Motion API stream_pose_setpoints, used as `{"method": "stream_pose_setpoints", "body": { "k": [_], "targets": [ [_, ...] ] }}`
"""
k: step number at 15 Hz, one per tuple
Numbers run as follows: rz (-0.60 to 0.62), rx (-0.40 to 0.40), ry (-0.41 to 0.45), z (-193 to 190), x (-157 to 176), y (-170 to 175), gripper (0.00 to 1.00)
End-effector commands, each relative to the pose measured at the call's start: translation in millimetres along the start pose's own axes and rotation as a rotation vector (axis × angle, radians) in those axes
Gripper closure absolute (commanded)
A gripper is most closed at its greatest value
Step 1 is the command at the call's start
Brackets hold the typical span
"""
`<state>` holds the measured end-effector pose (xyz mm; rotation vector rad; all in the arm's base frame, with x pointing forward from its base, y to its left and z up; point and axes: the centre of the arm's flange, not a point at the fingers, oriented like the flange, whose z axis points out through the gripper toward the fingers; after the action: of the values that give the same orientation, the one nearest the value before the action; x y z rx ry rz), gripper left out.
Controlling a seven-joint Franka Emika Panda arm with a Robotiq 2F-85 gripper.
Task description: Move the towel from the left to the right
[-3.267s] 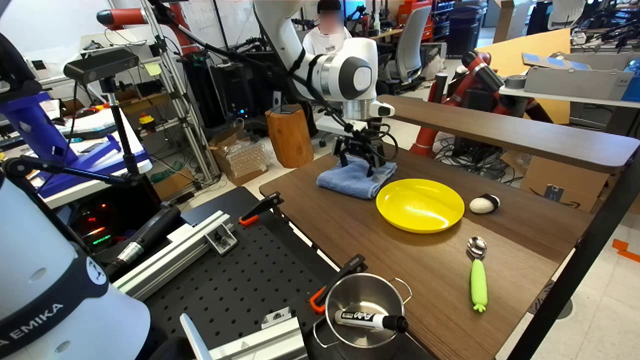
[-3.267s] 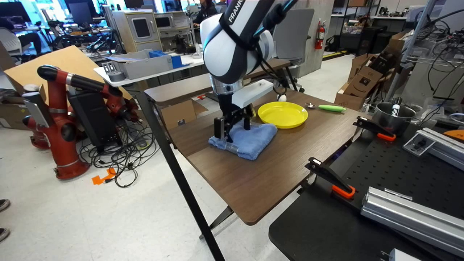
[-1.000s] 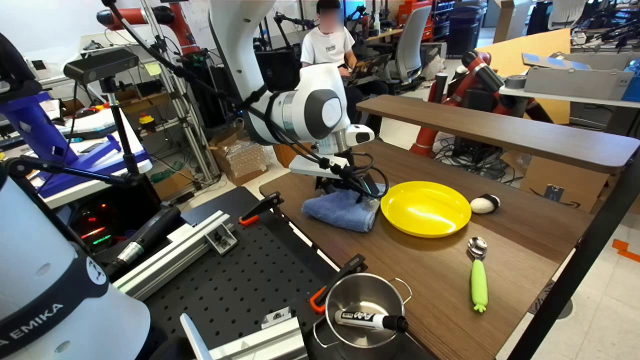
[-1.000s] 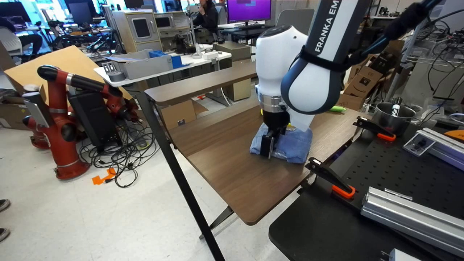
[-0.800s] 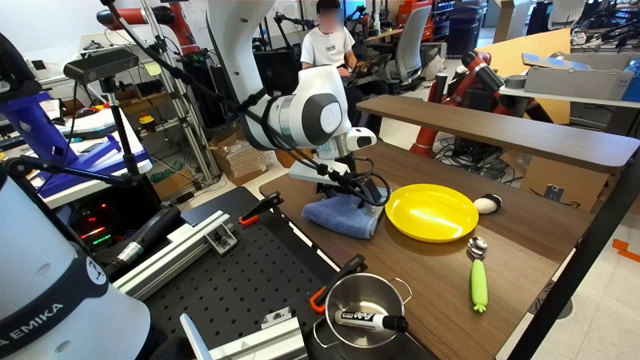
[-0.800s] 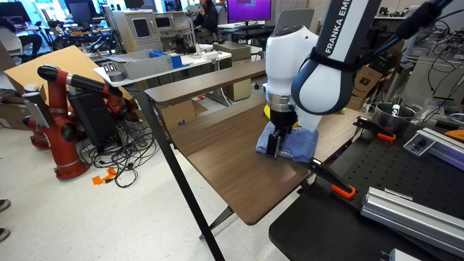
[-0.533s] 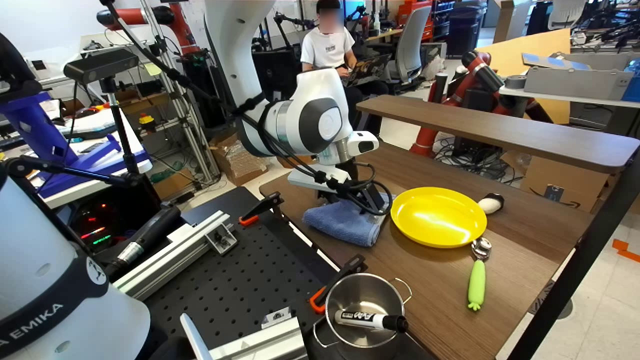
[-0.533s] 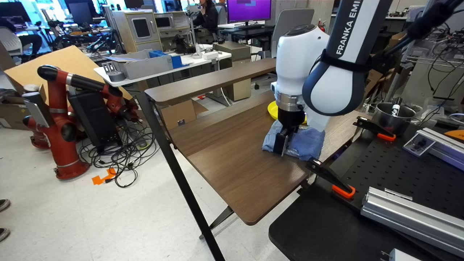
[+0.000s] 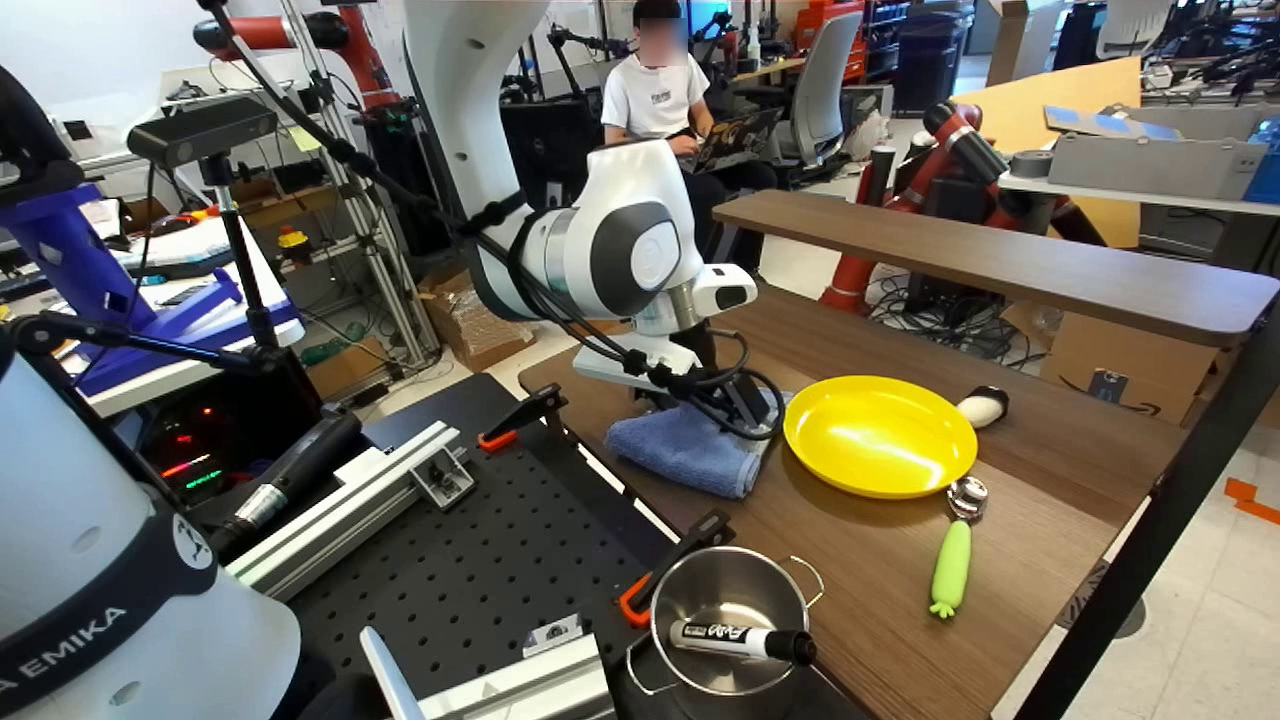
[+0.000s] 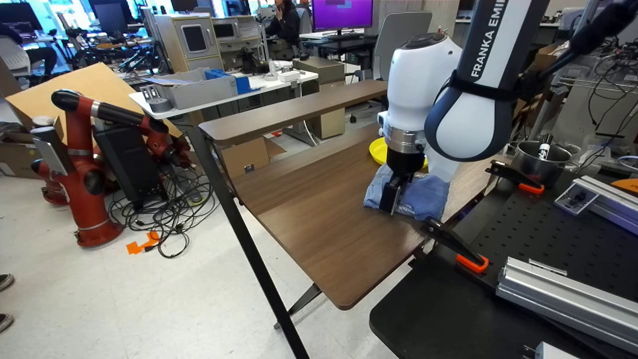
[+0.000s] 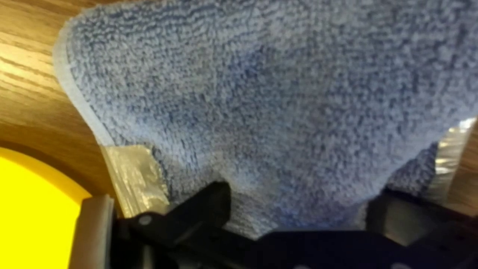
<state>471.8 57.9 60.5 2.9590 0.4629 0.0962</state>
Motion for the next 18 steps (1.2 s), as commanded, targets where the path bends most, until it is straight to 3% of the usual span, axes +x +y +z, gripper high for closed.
{"method": "stream_pose_setpoints", "body": {
  "k": [1,9,16,17,18],
  "targets": [
    [-0.027,0.018,0.004,-6.5,-4.4,0.1,0.0],
    [0.014,0.097,0.077,-81.9,29.0,10.5,0.0],
    [0.024,0.137,0.17,-160.8,6.7,15.4,0.0],
    [0.02,0.139,0.166,-166.9,4.1,13.3,0.0],
    [0.036,0.117,0.177,-146.8,18.8,8.1,0.0]
  ]
}}
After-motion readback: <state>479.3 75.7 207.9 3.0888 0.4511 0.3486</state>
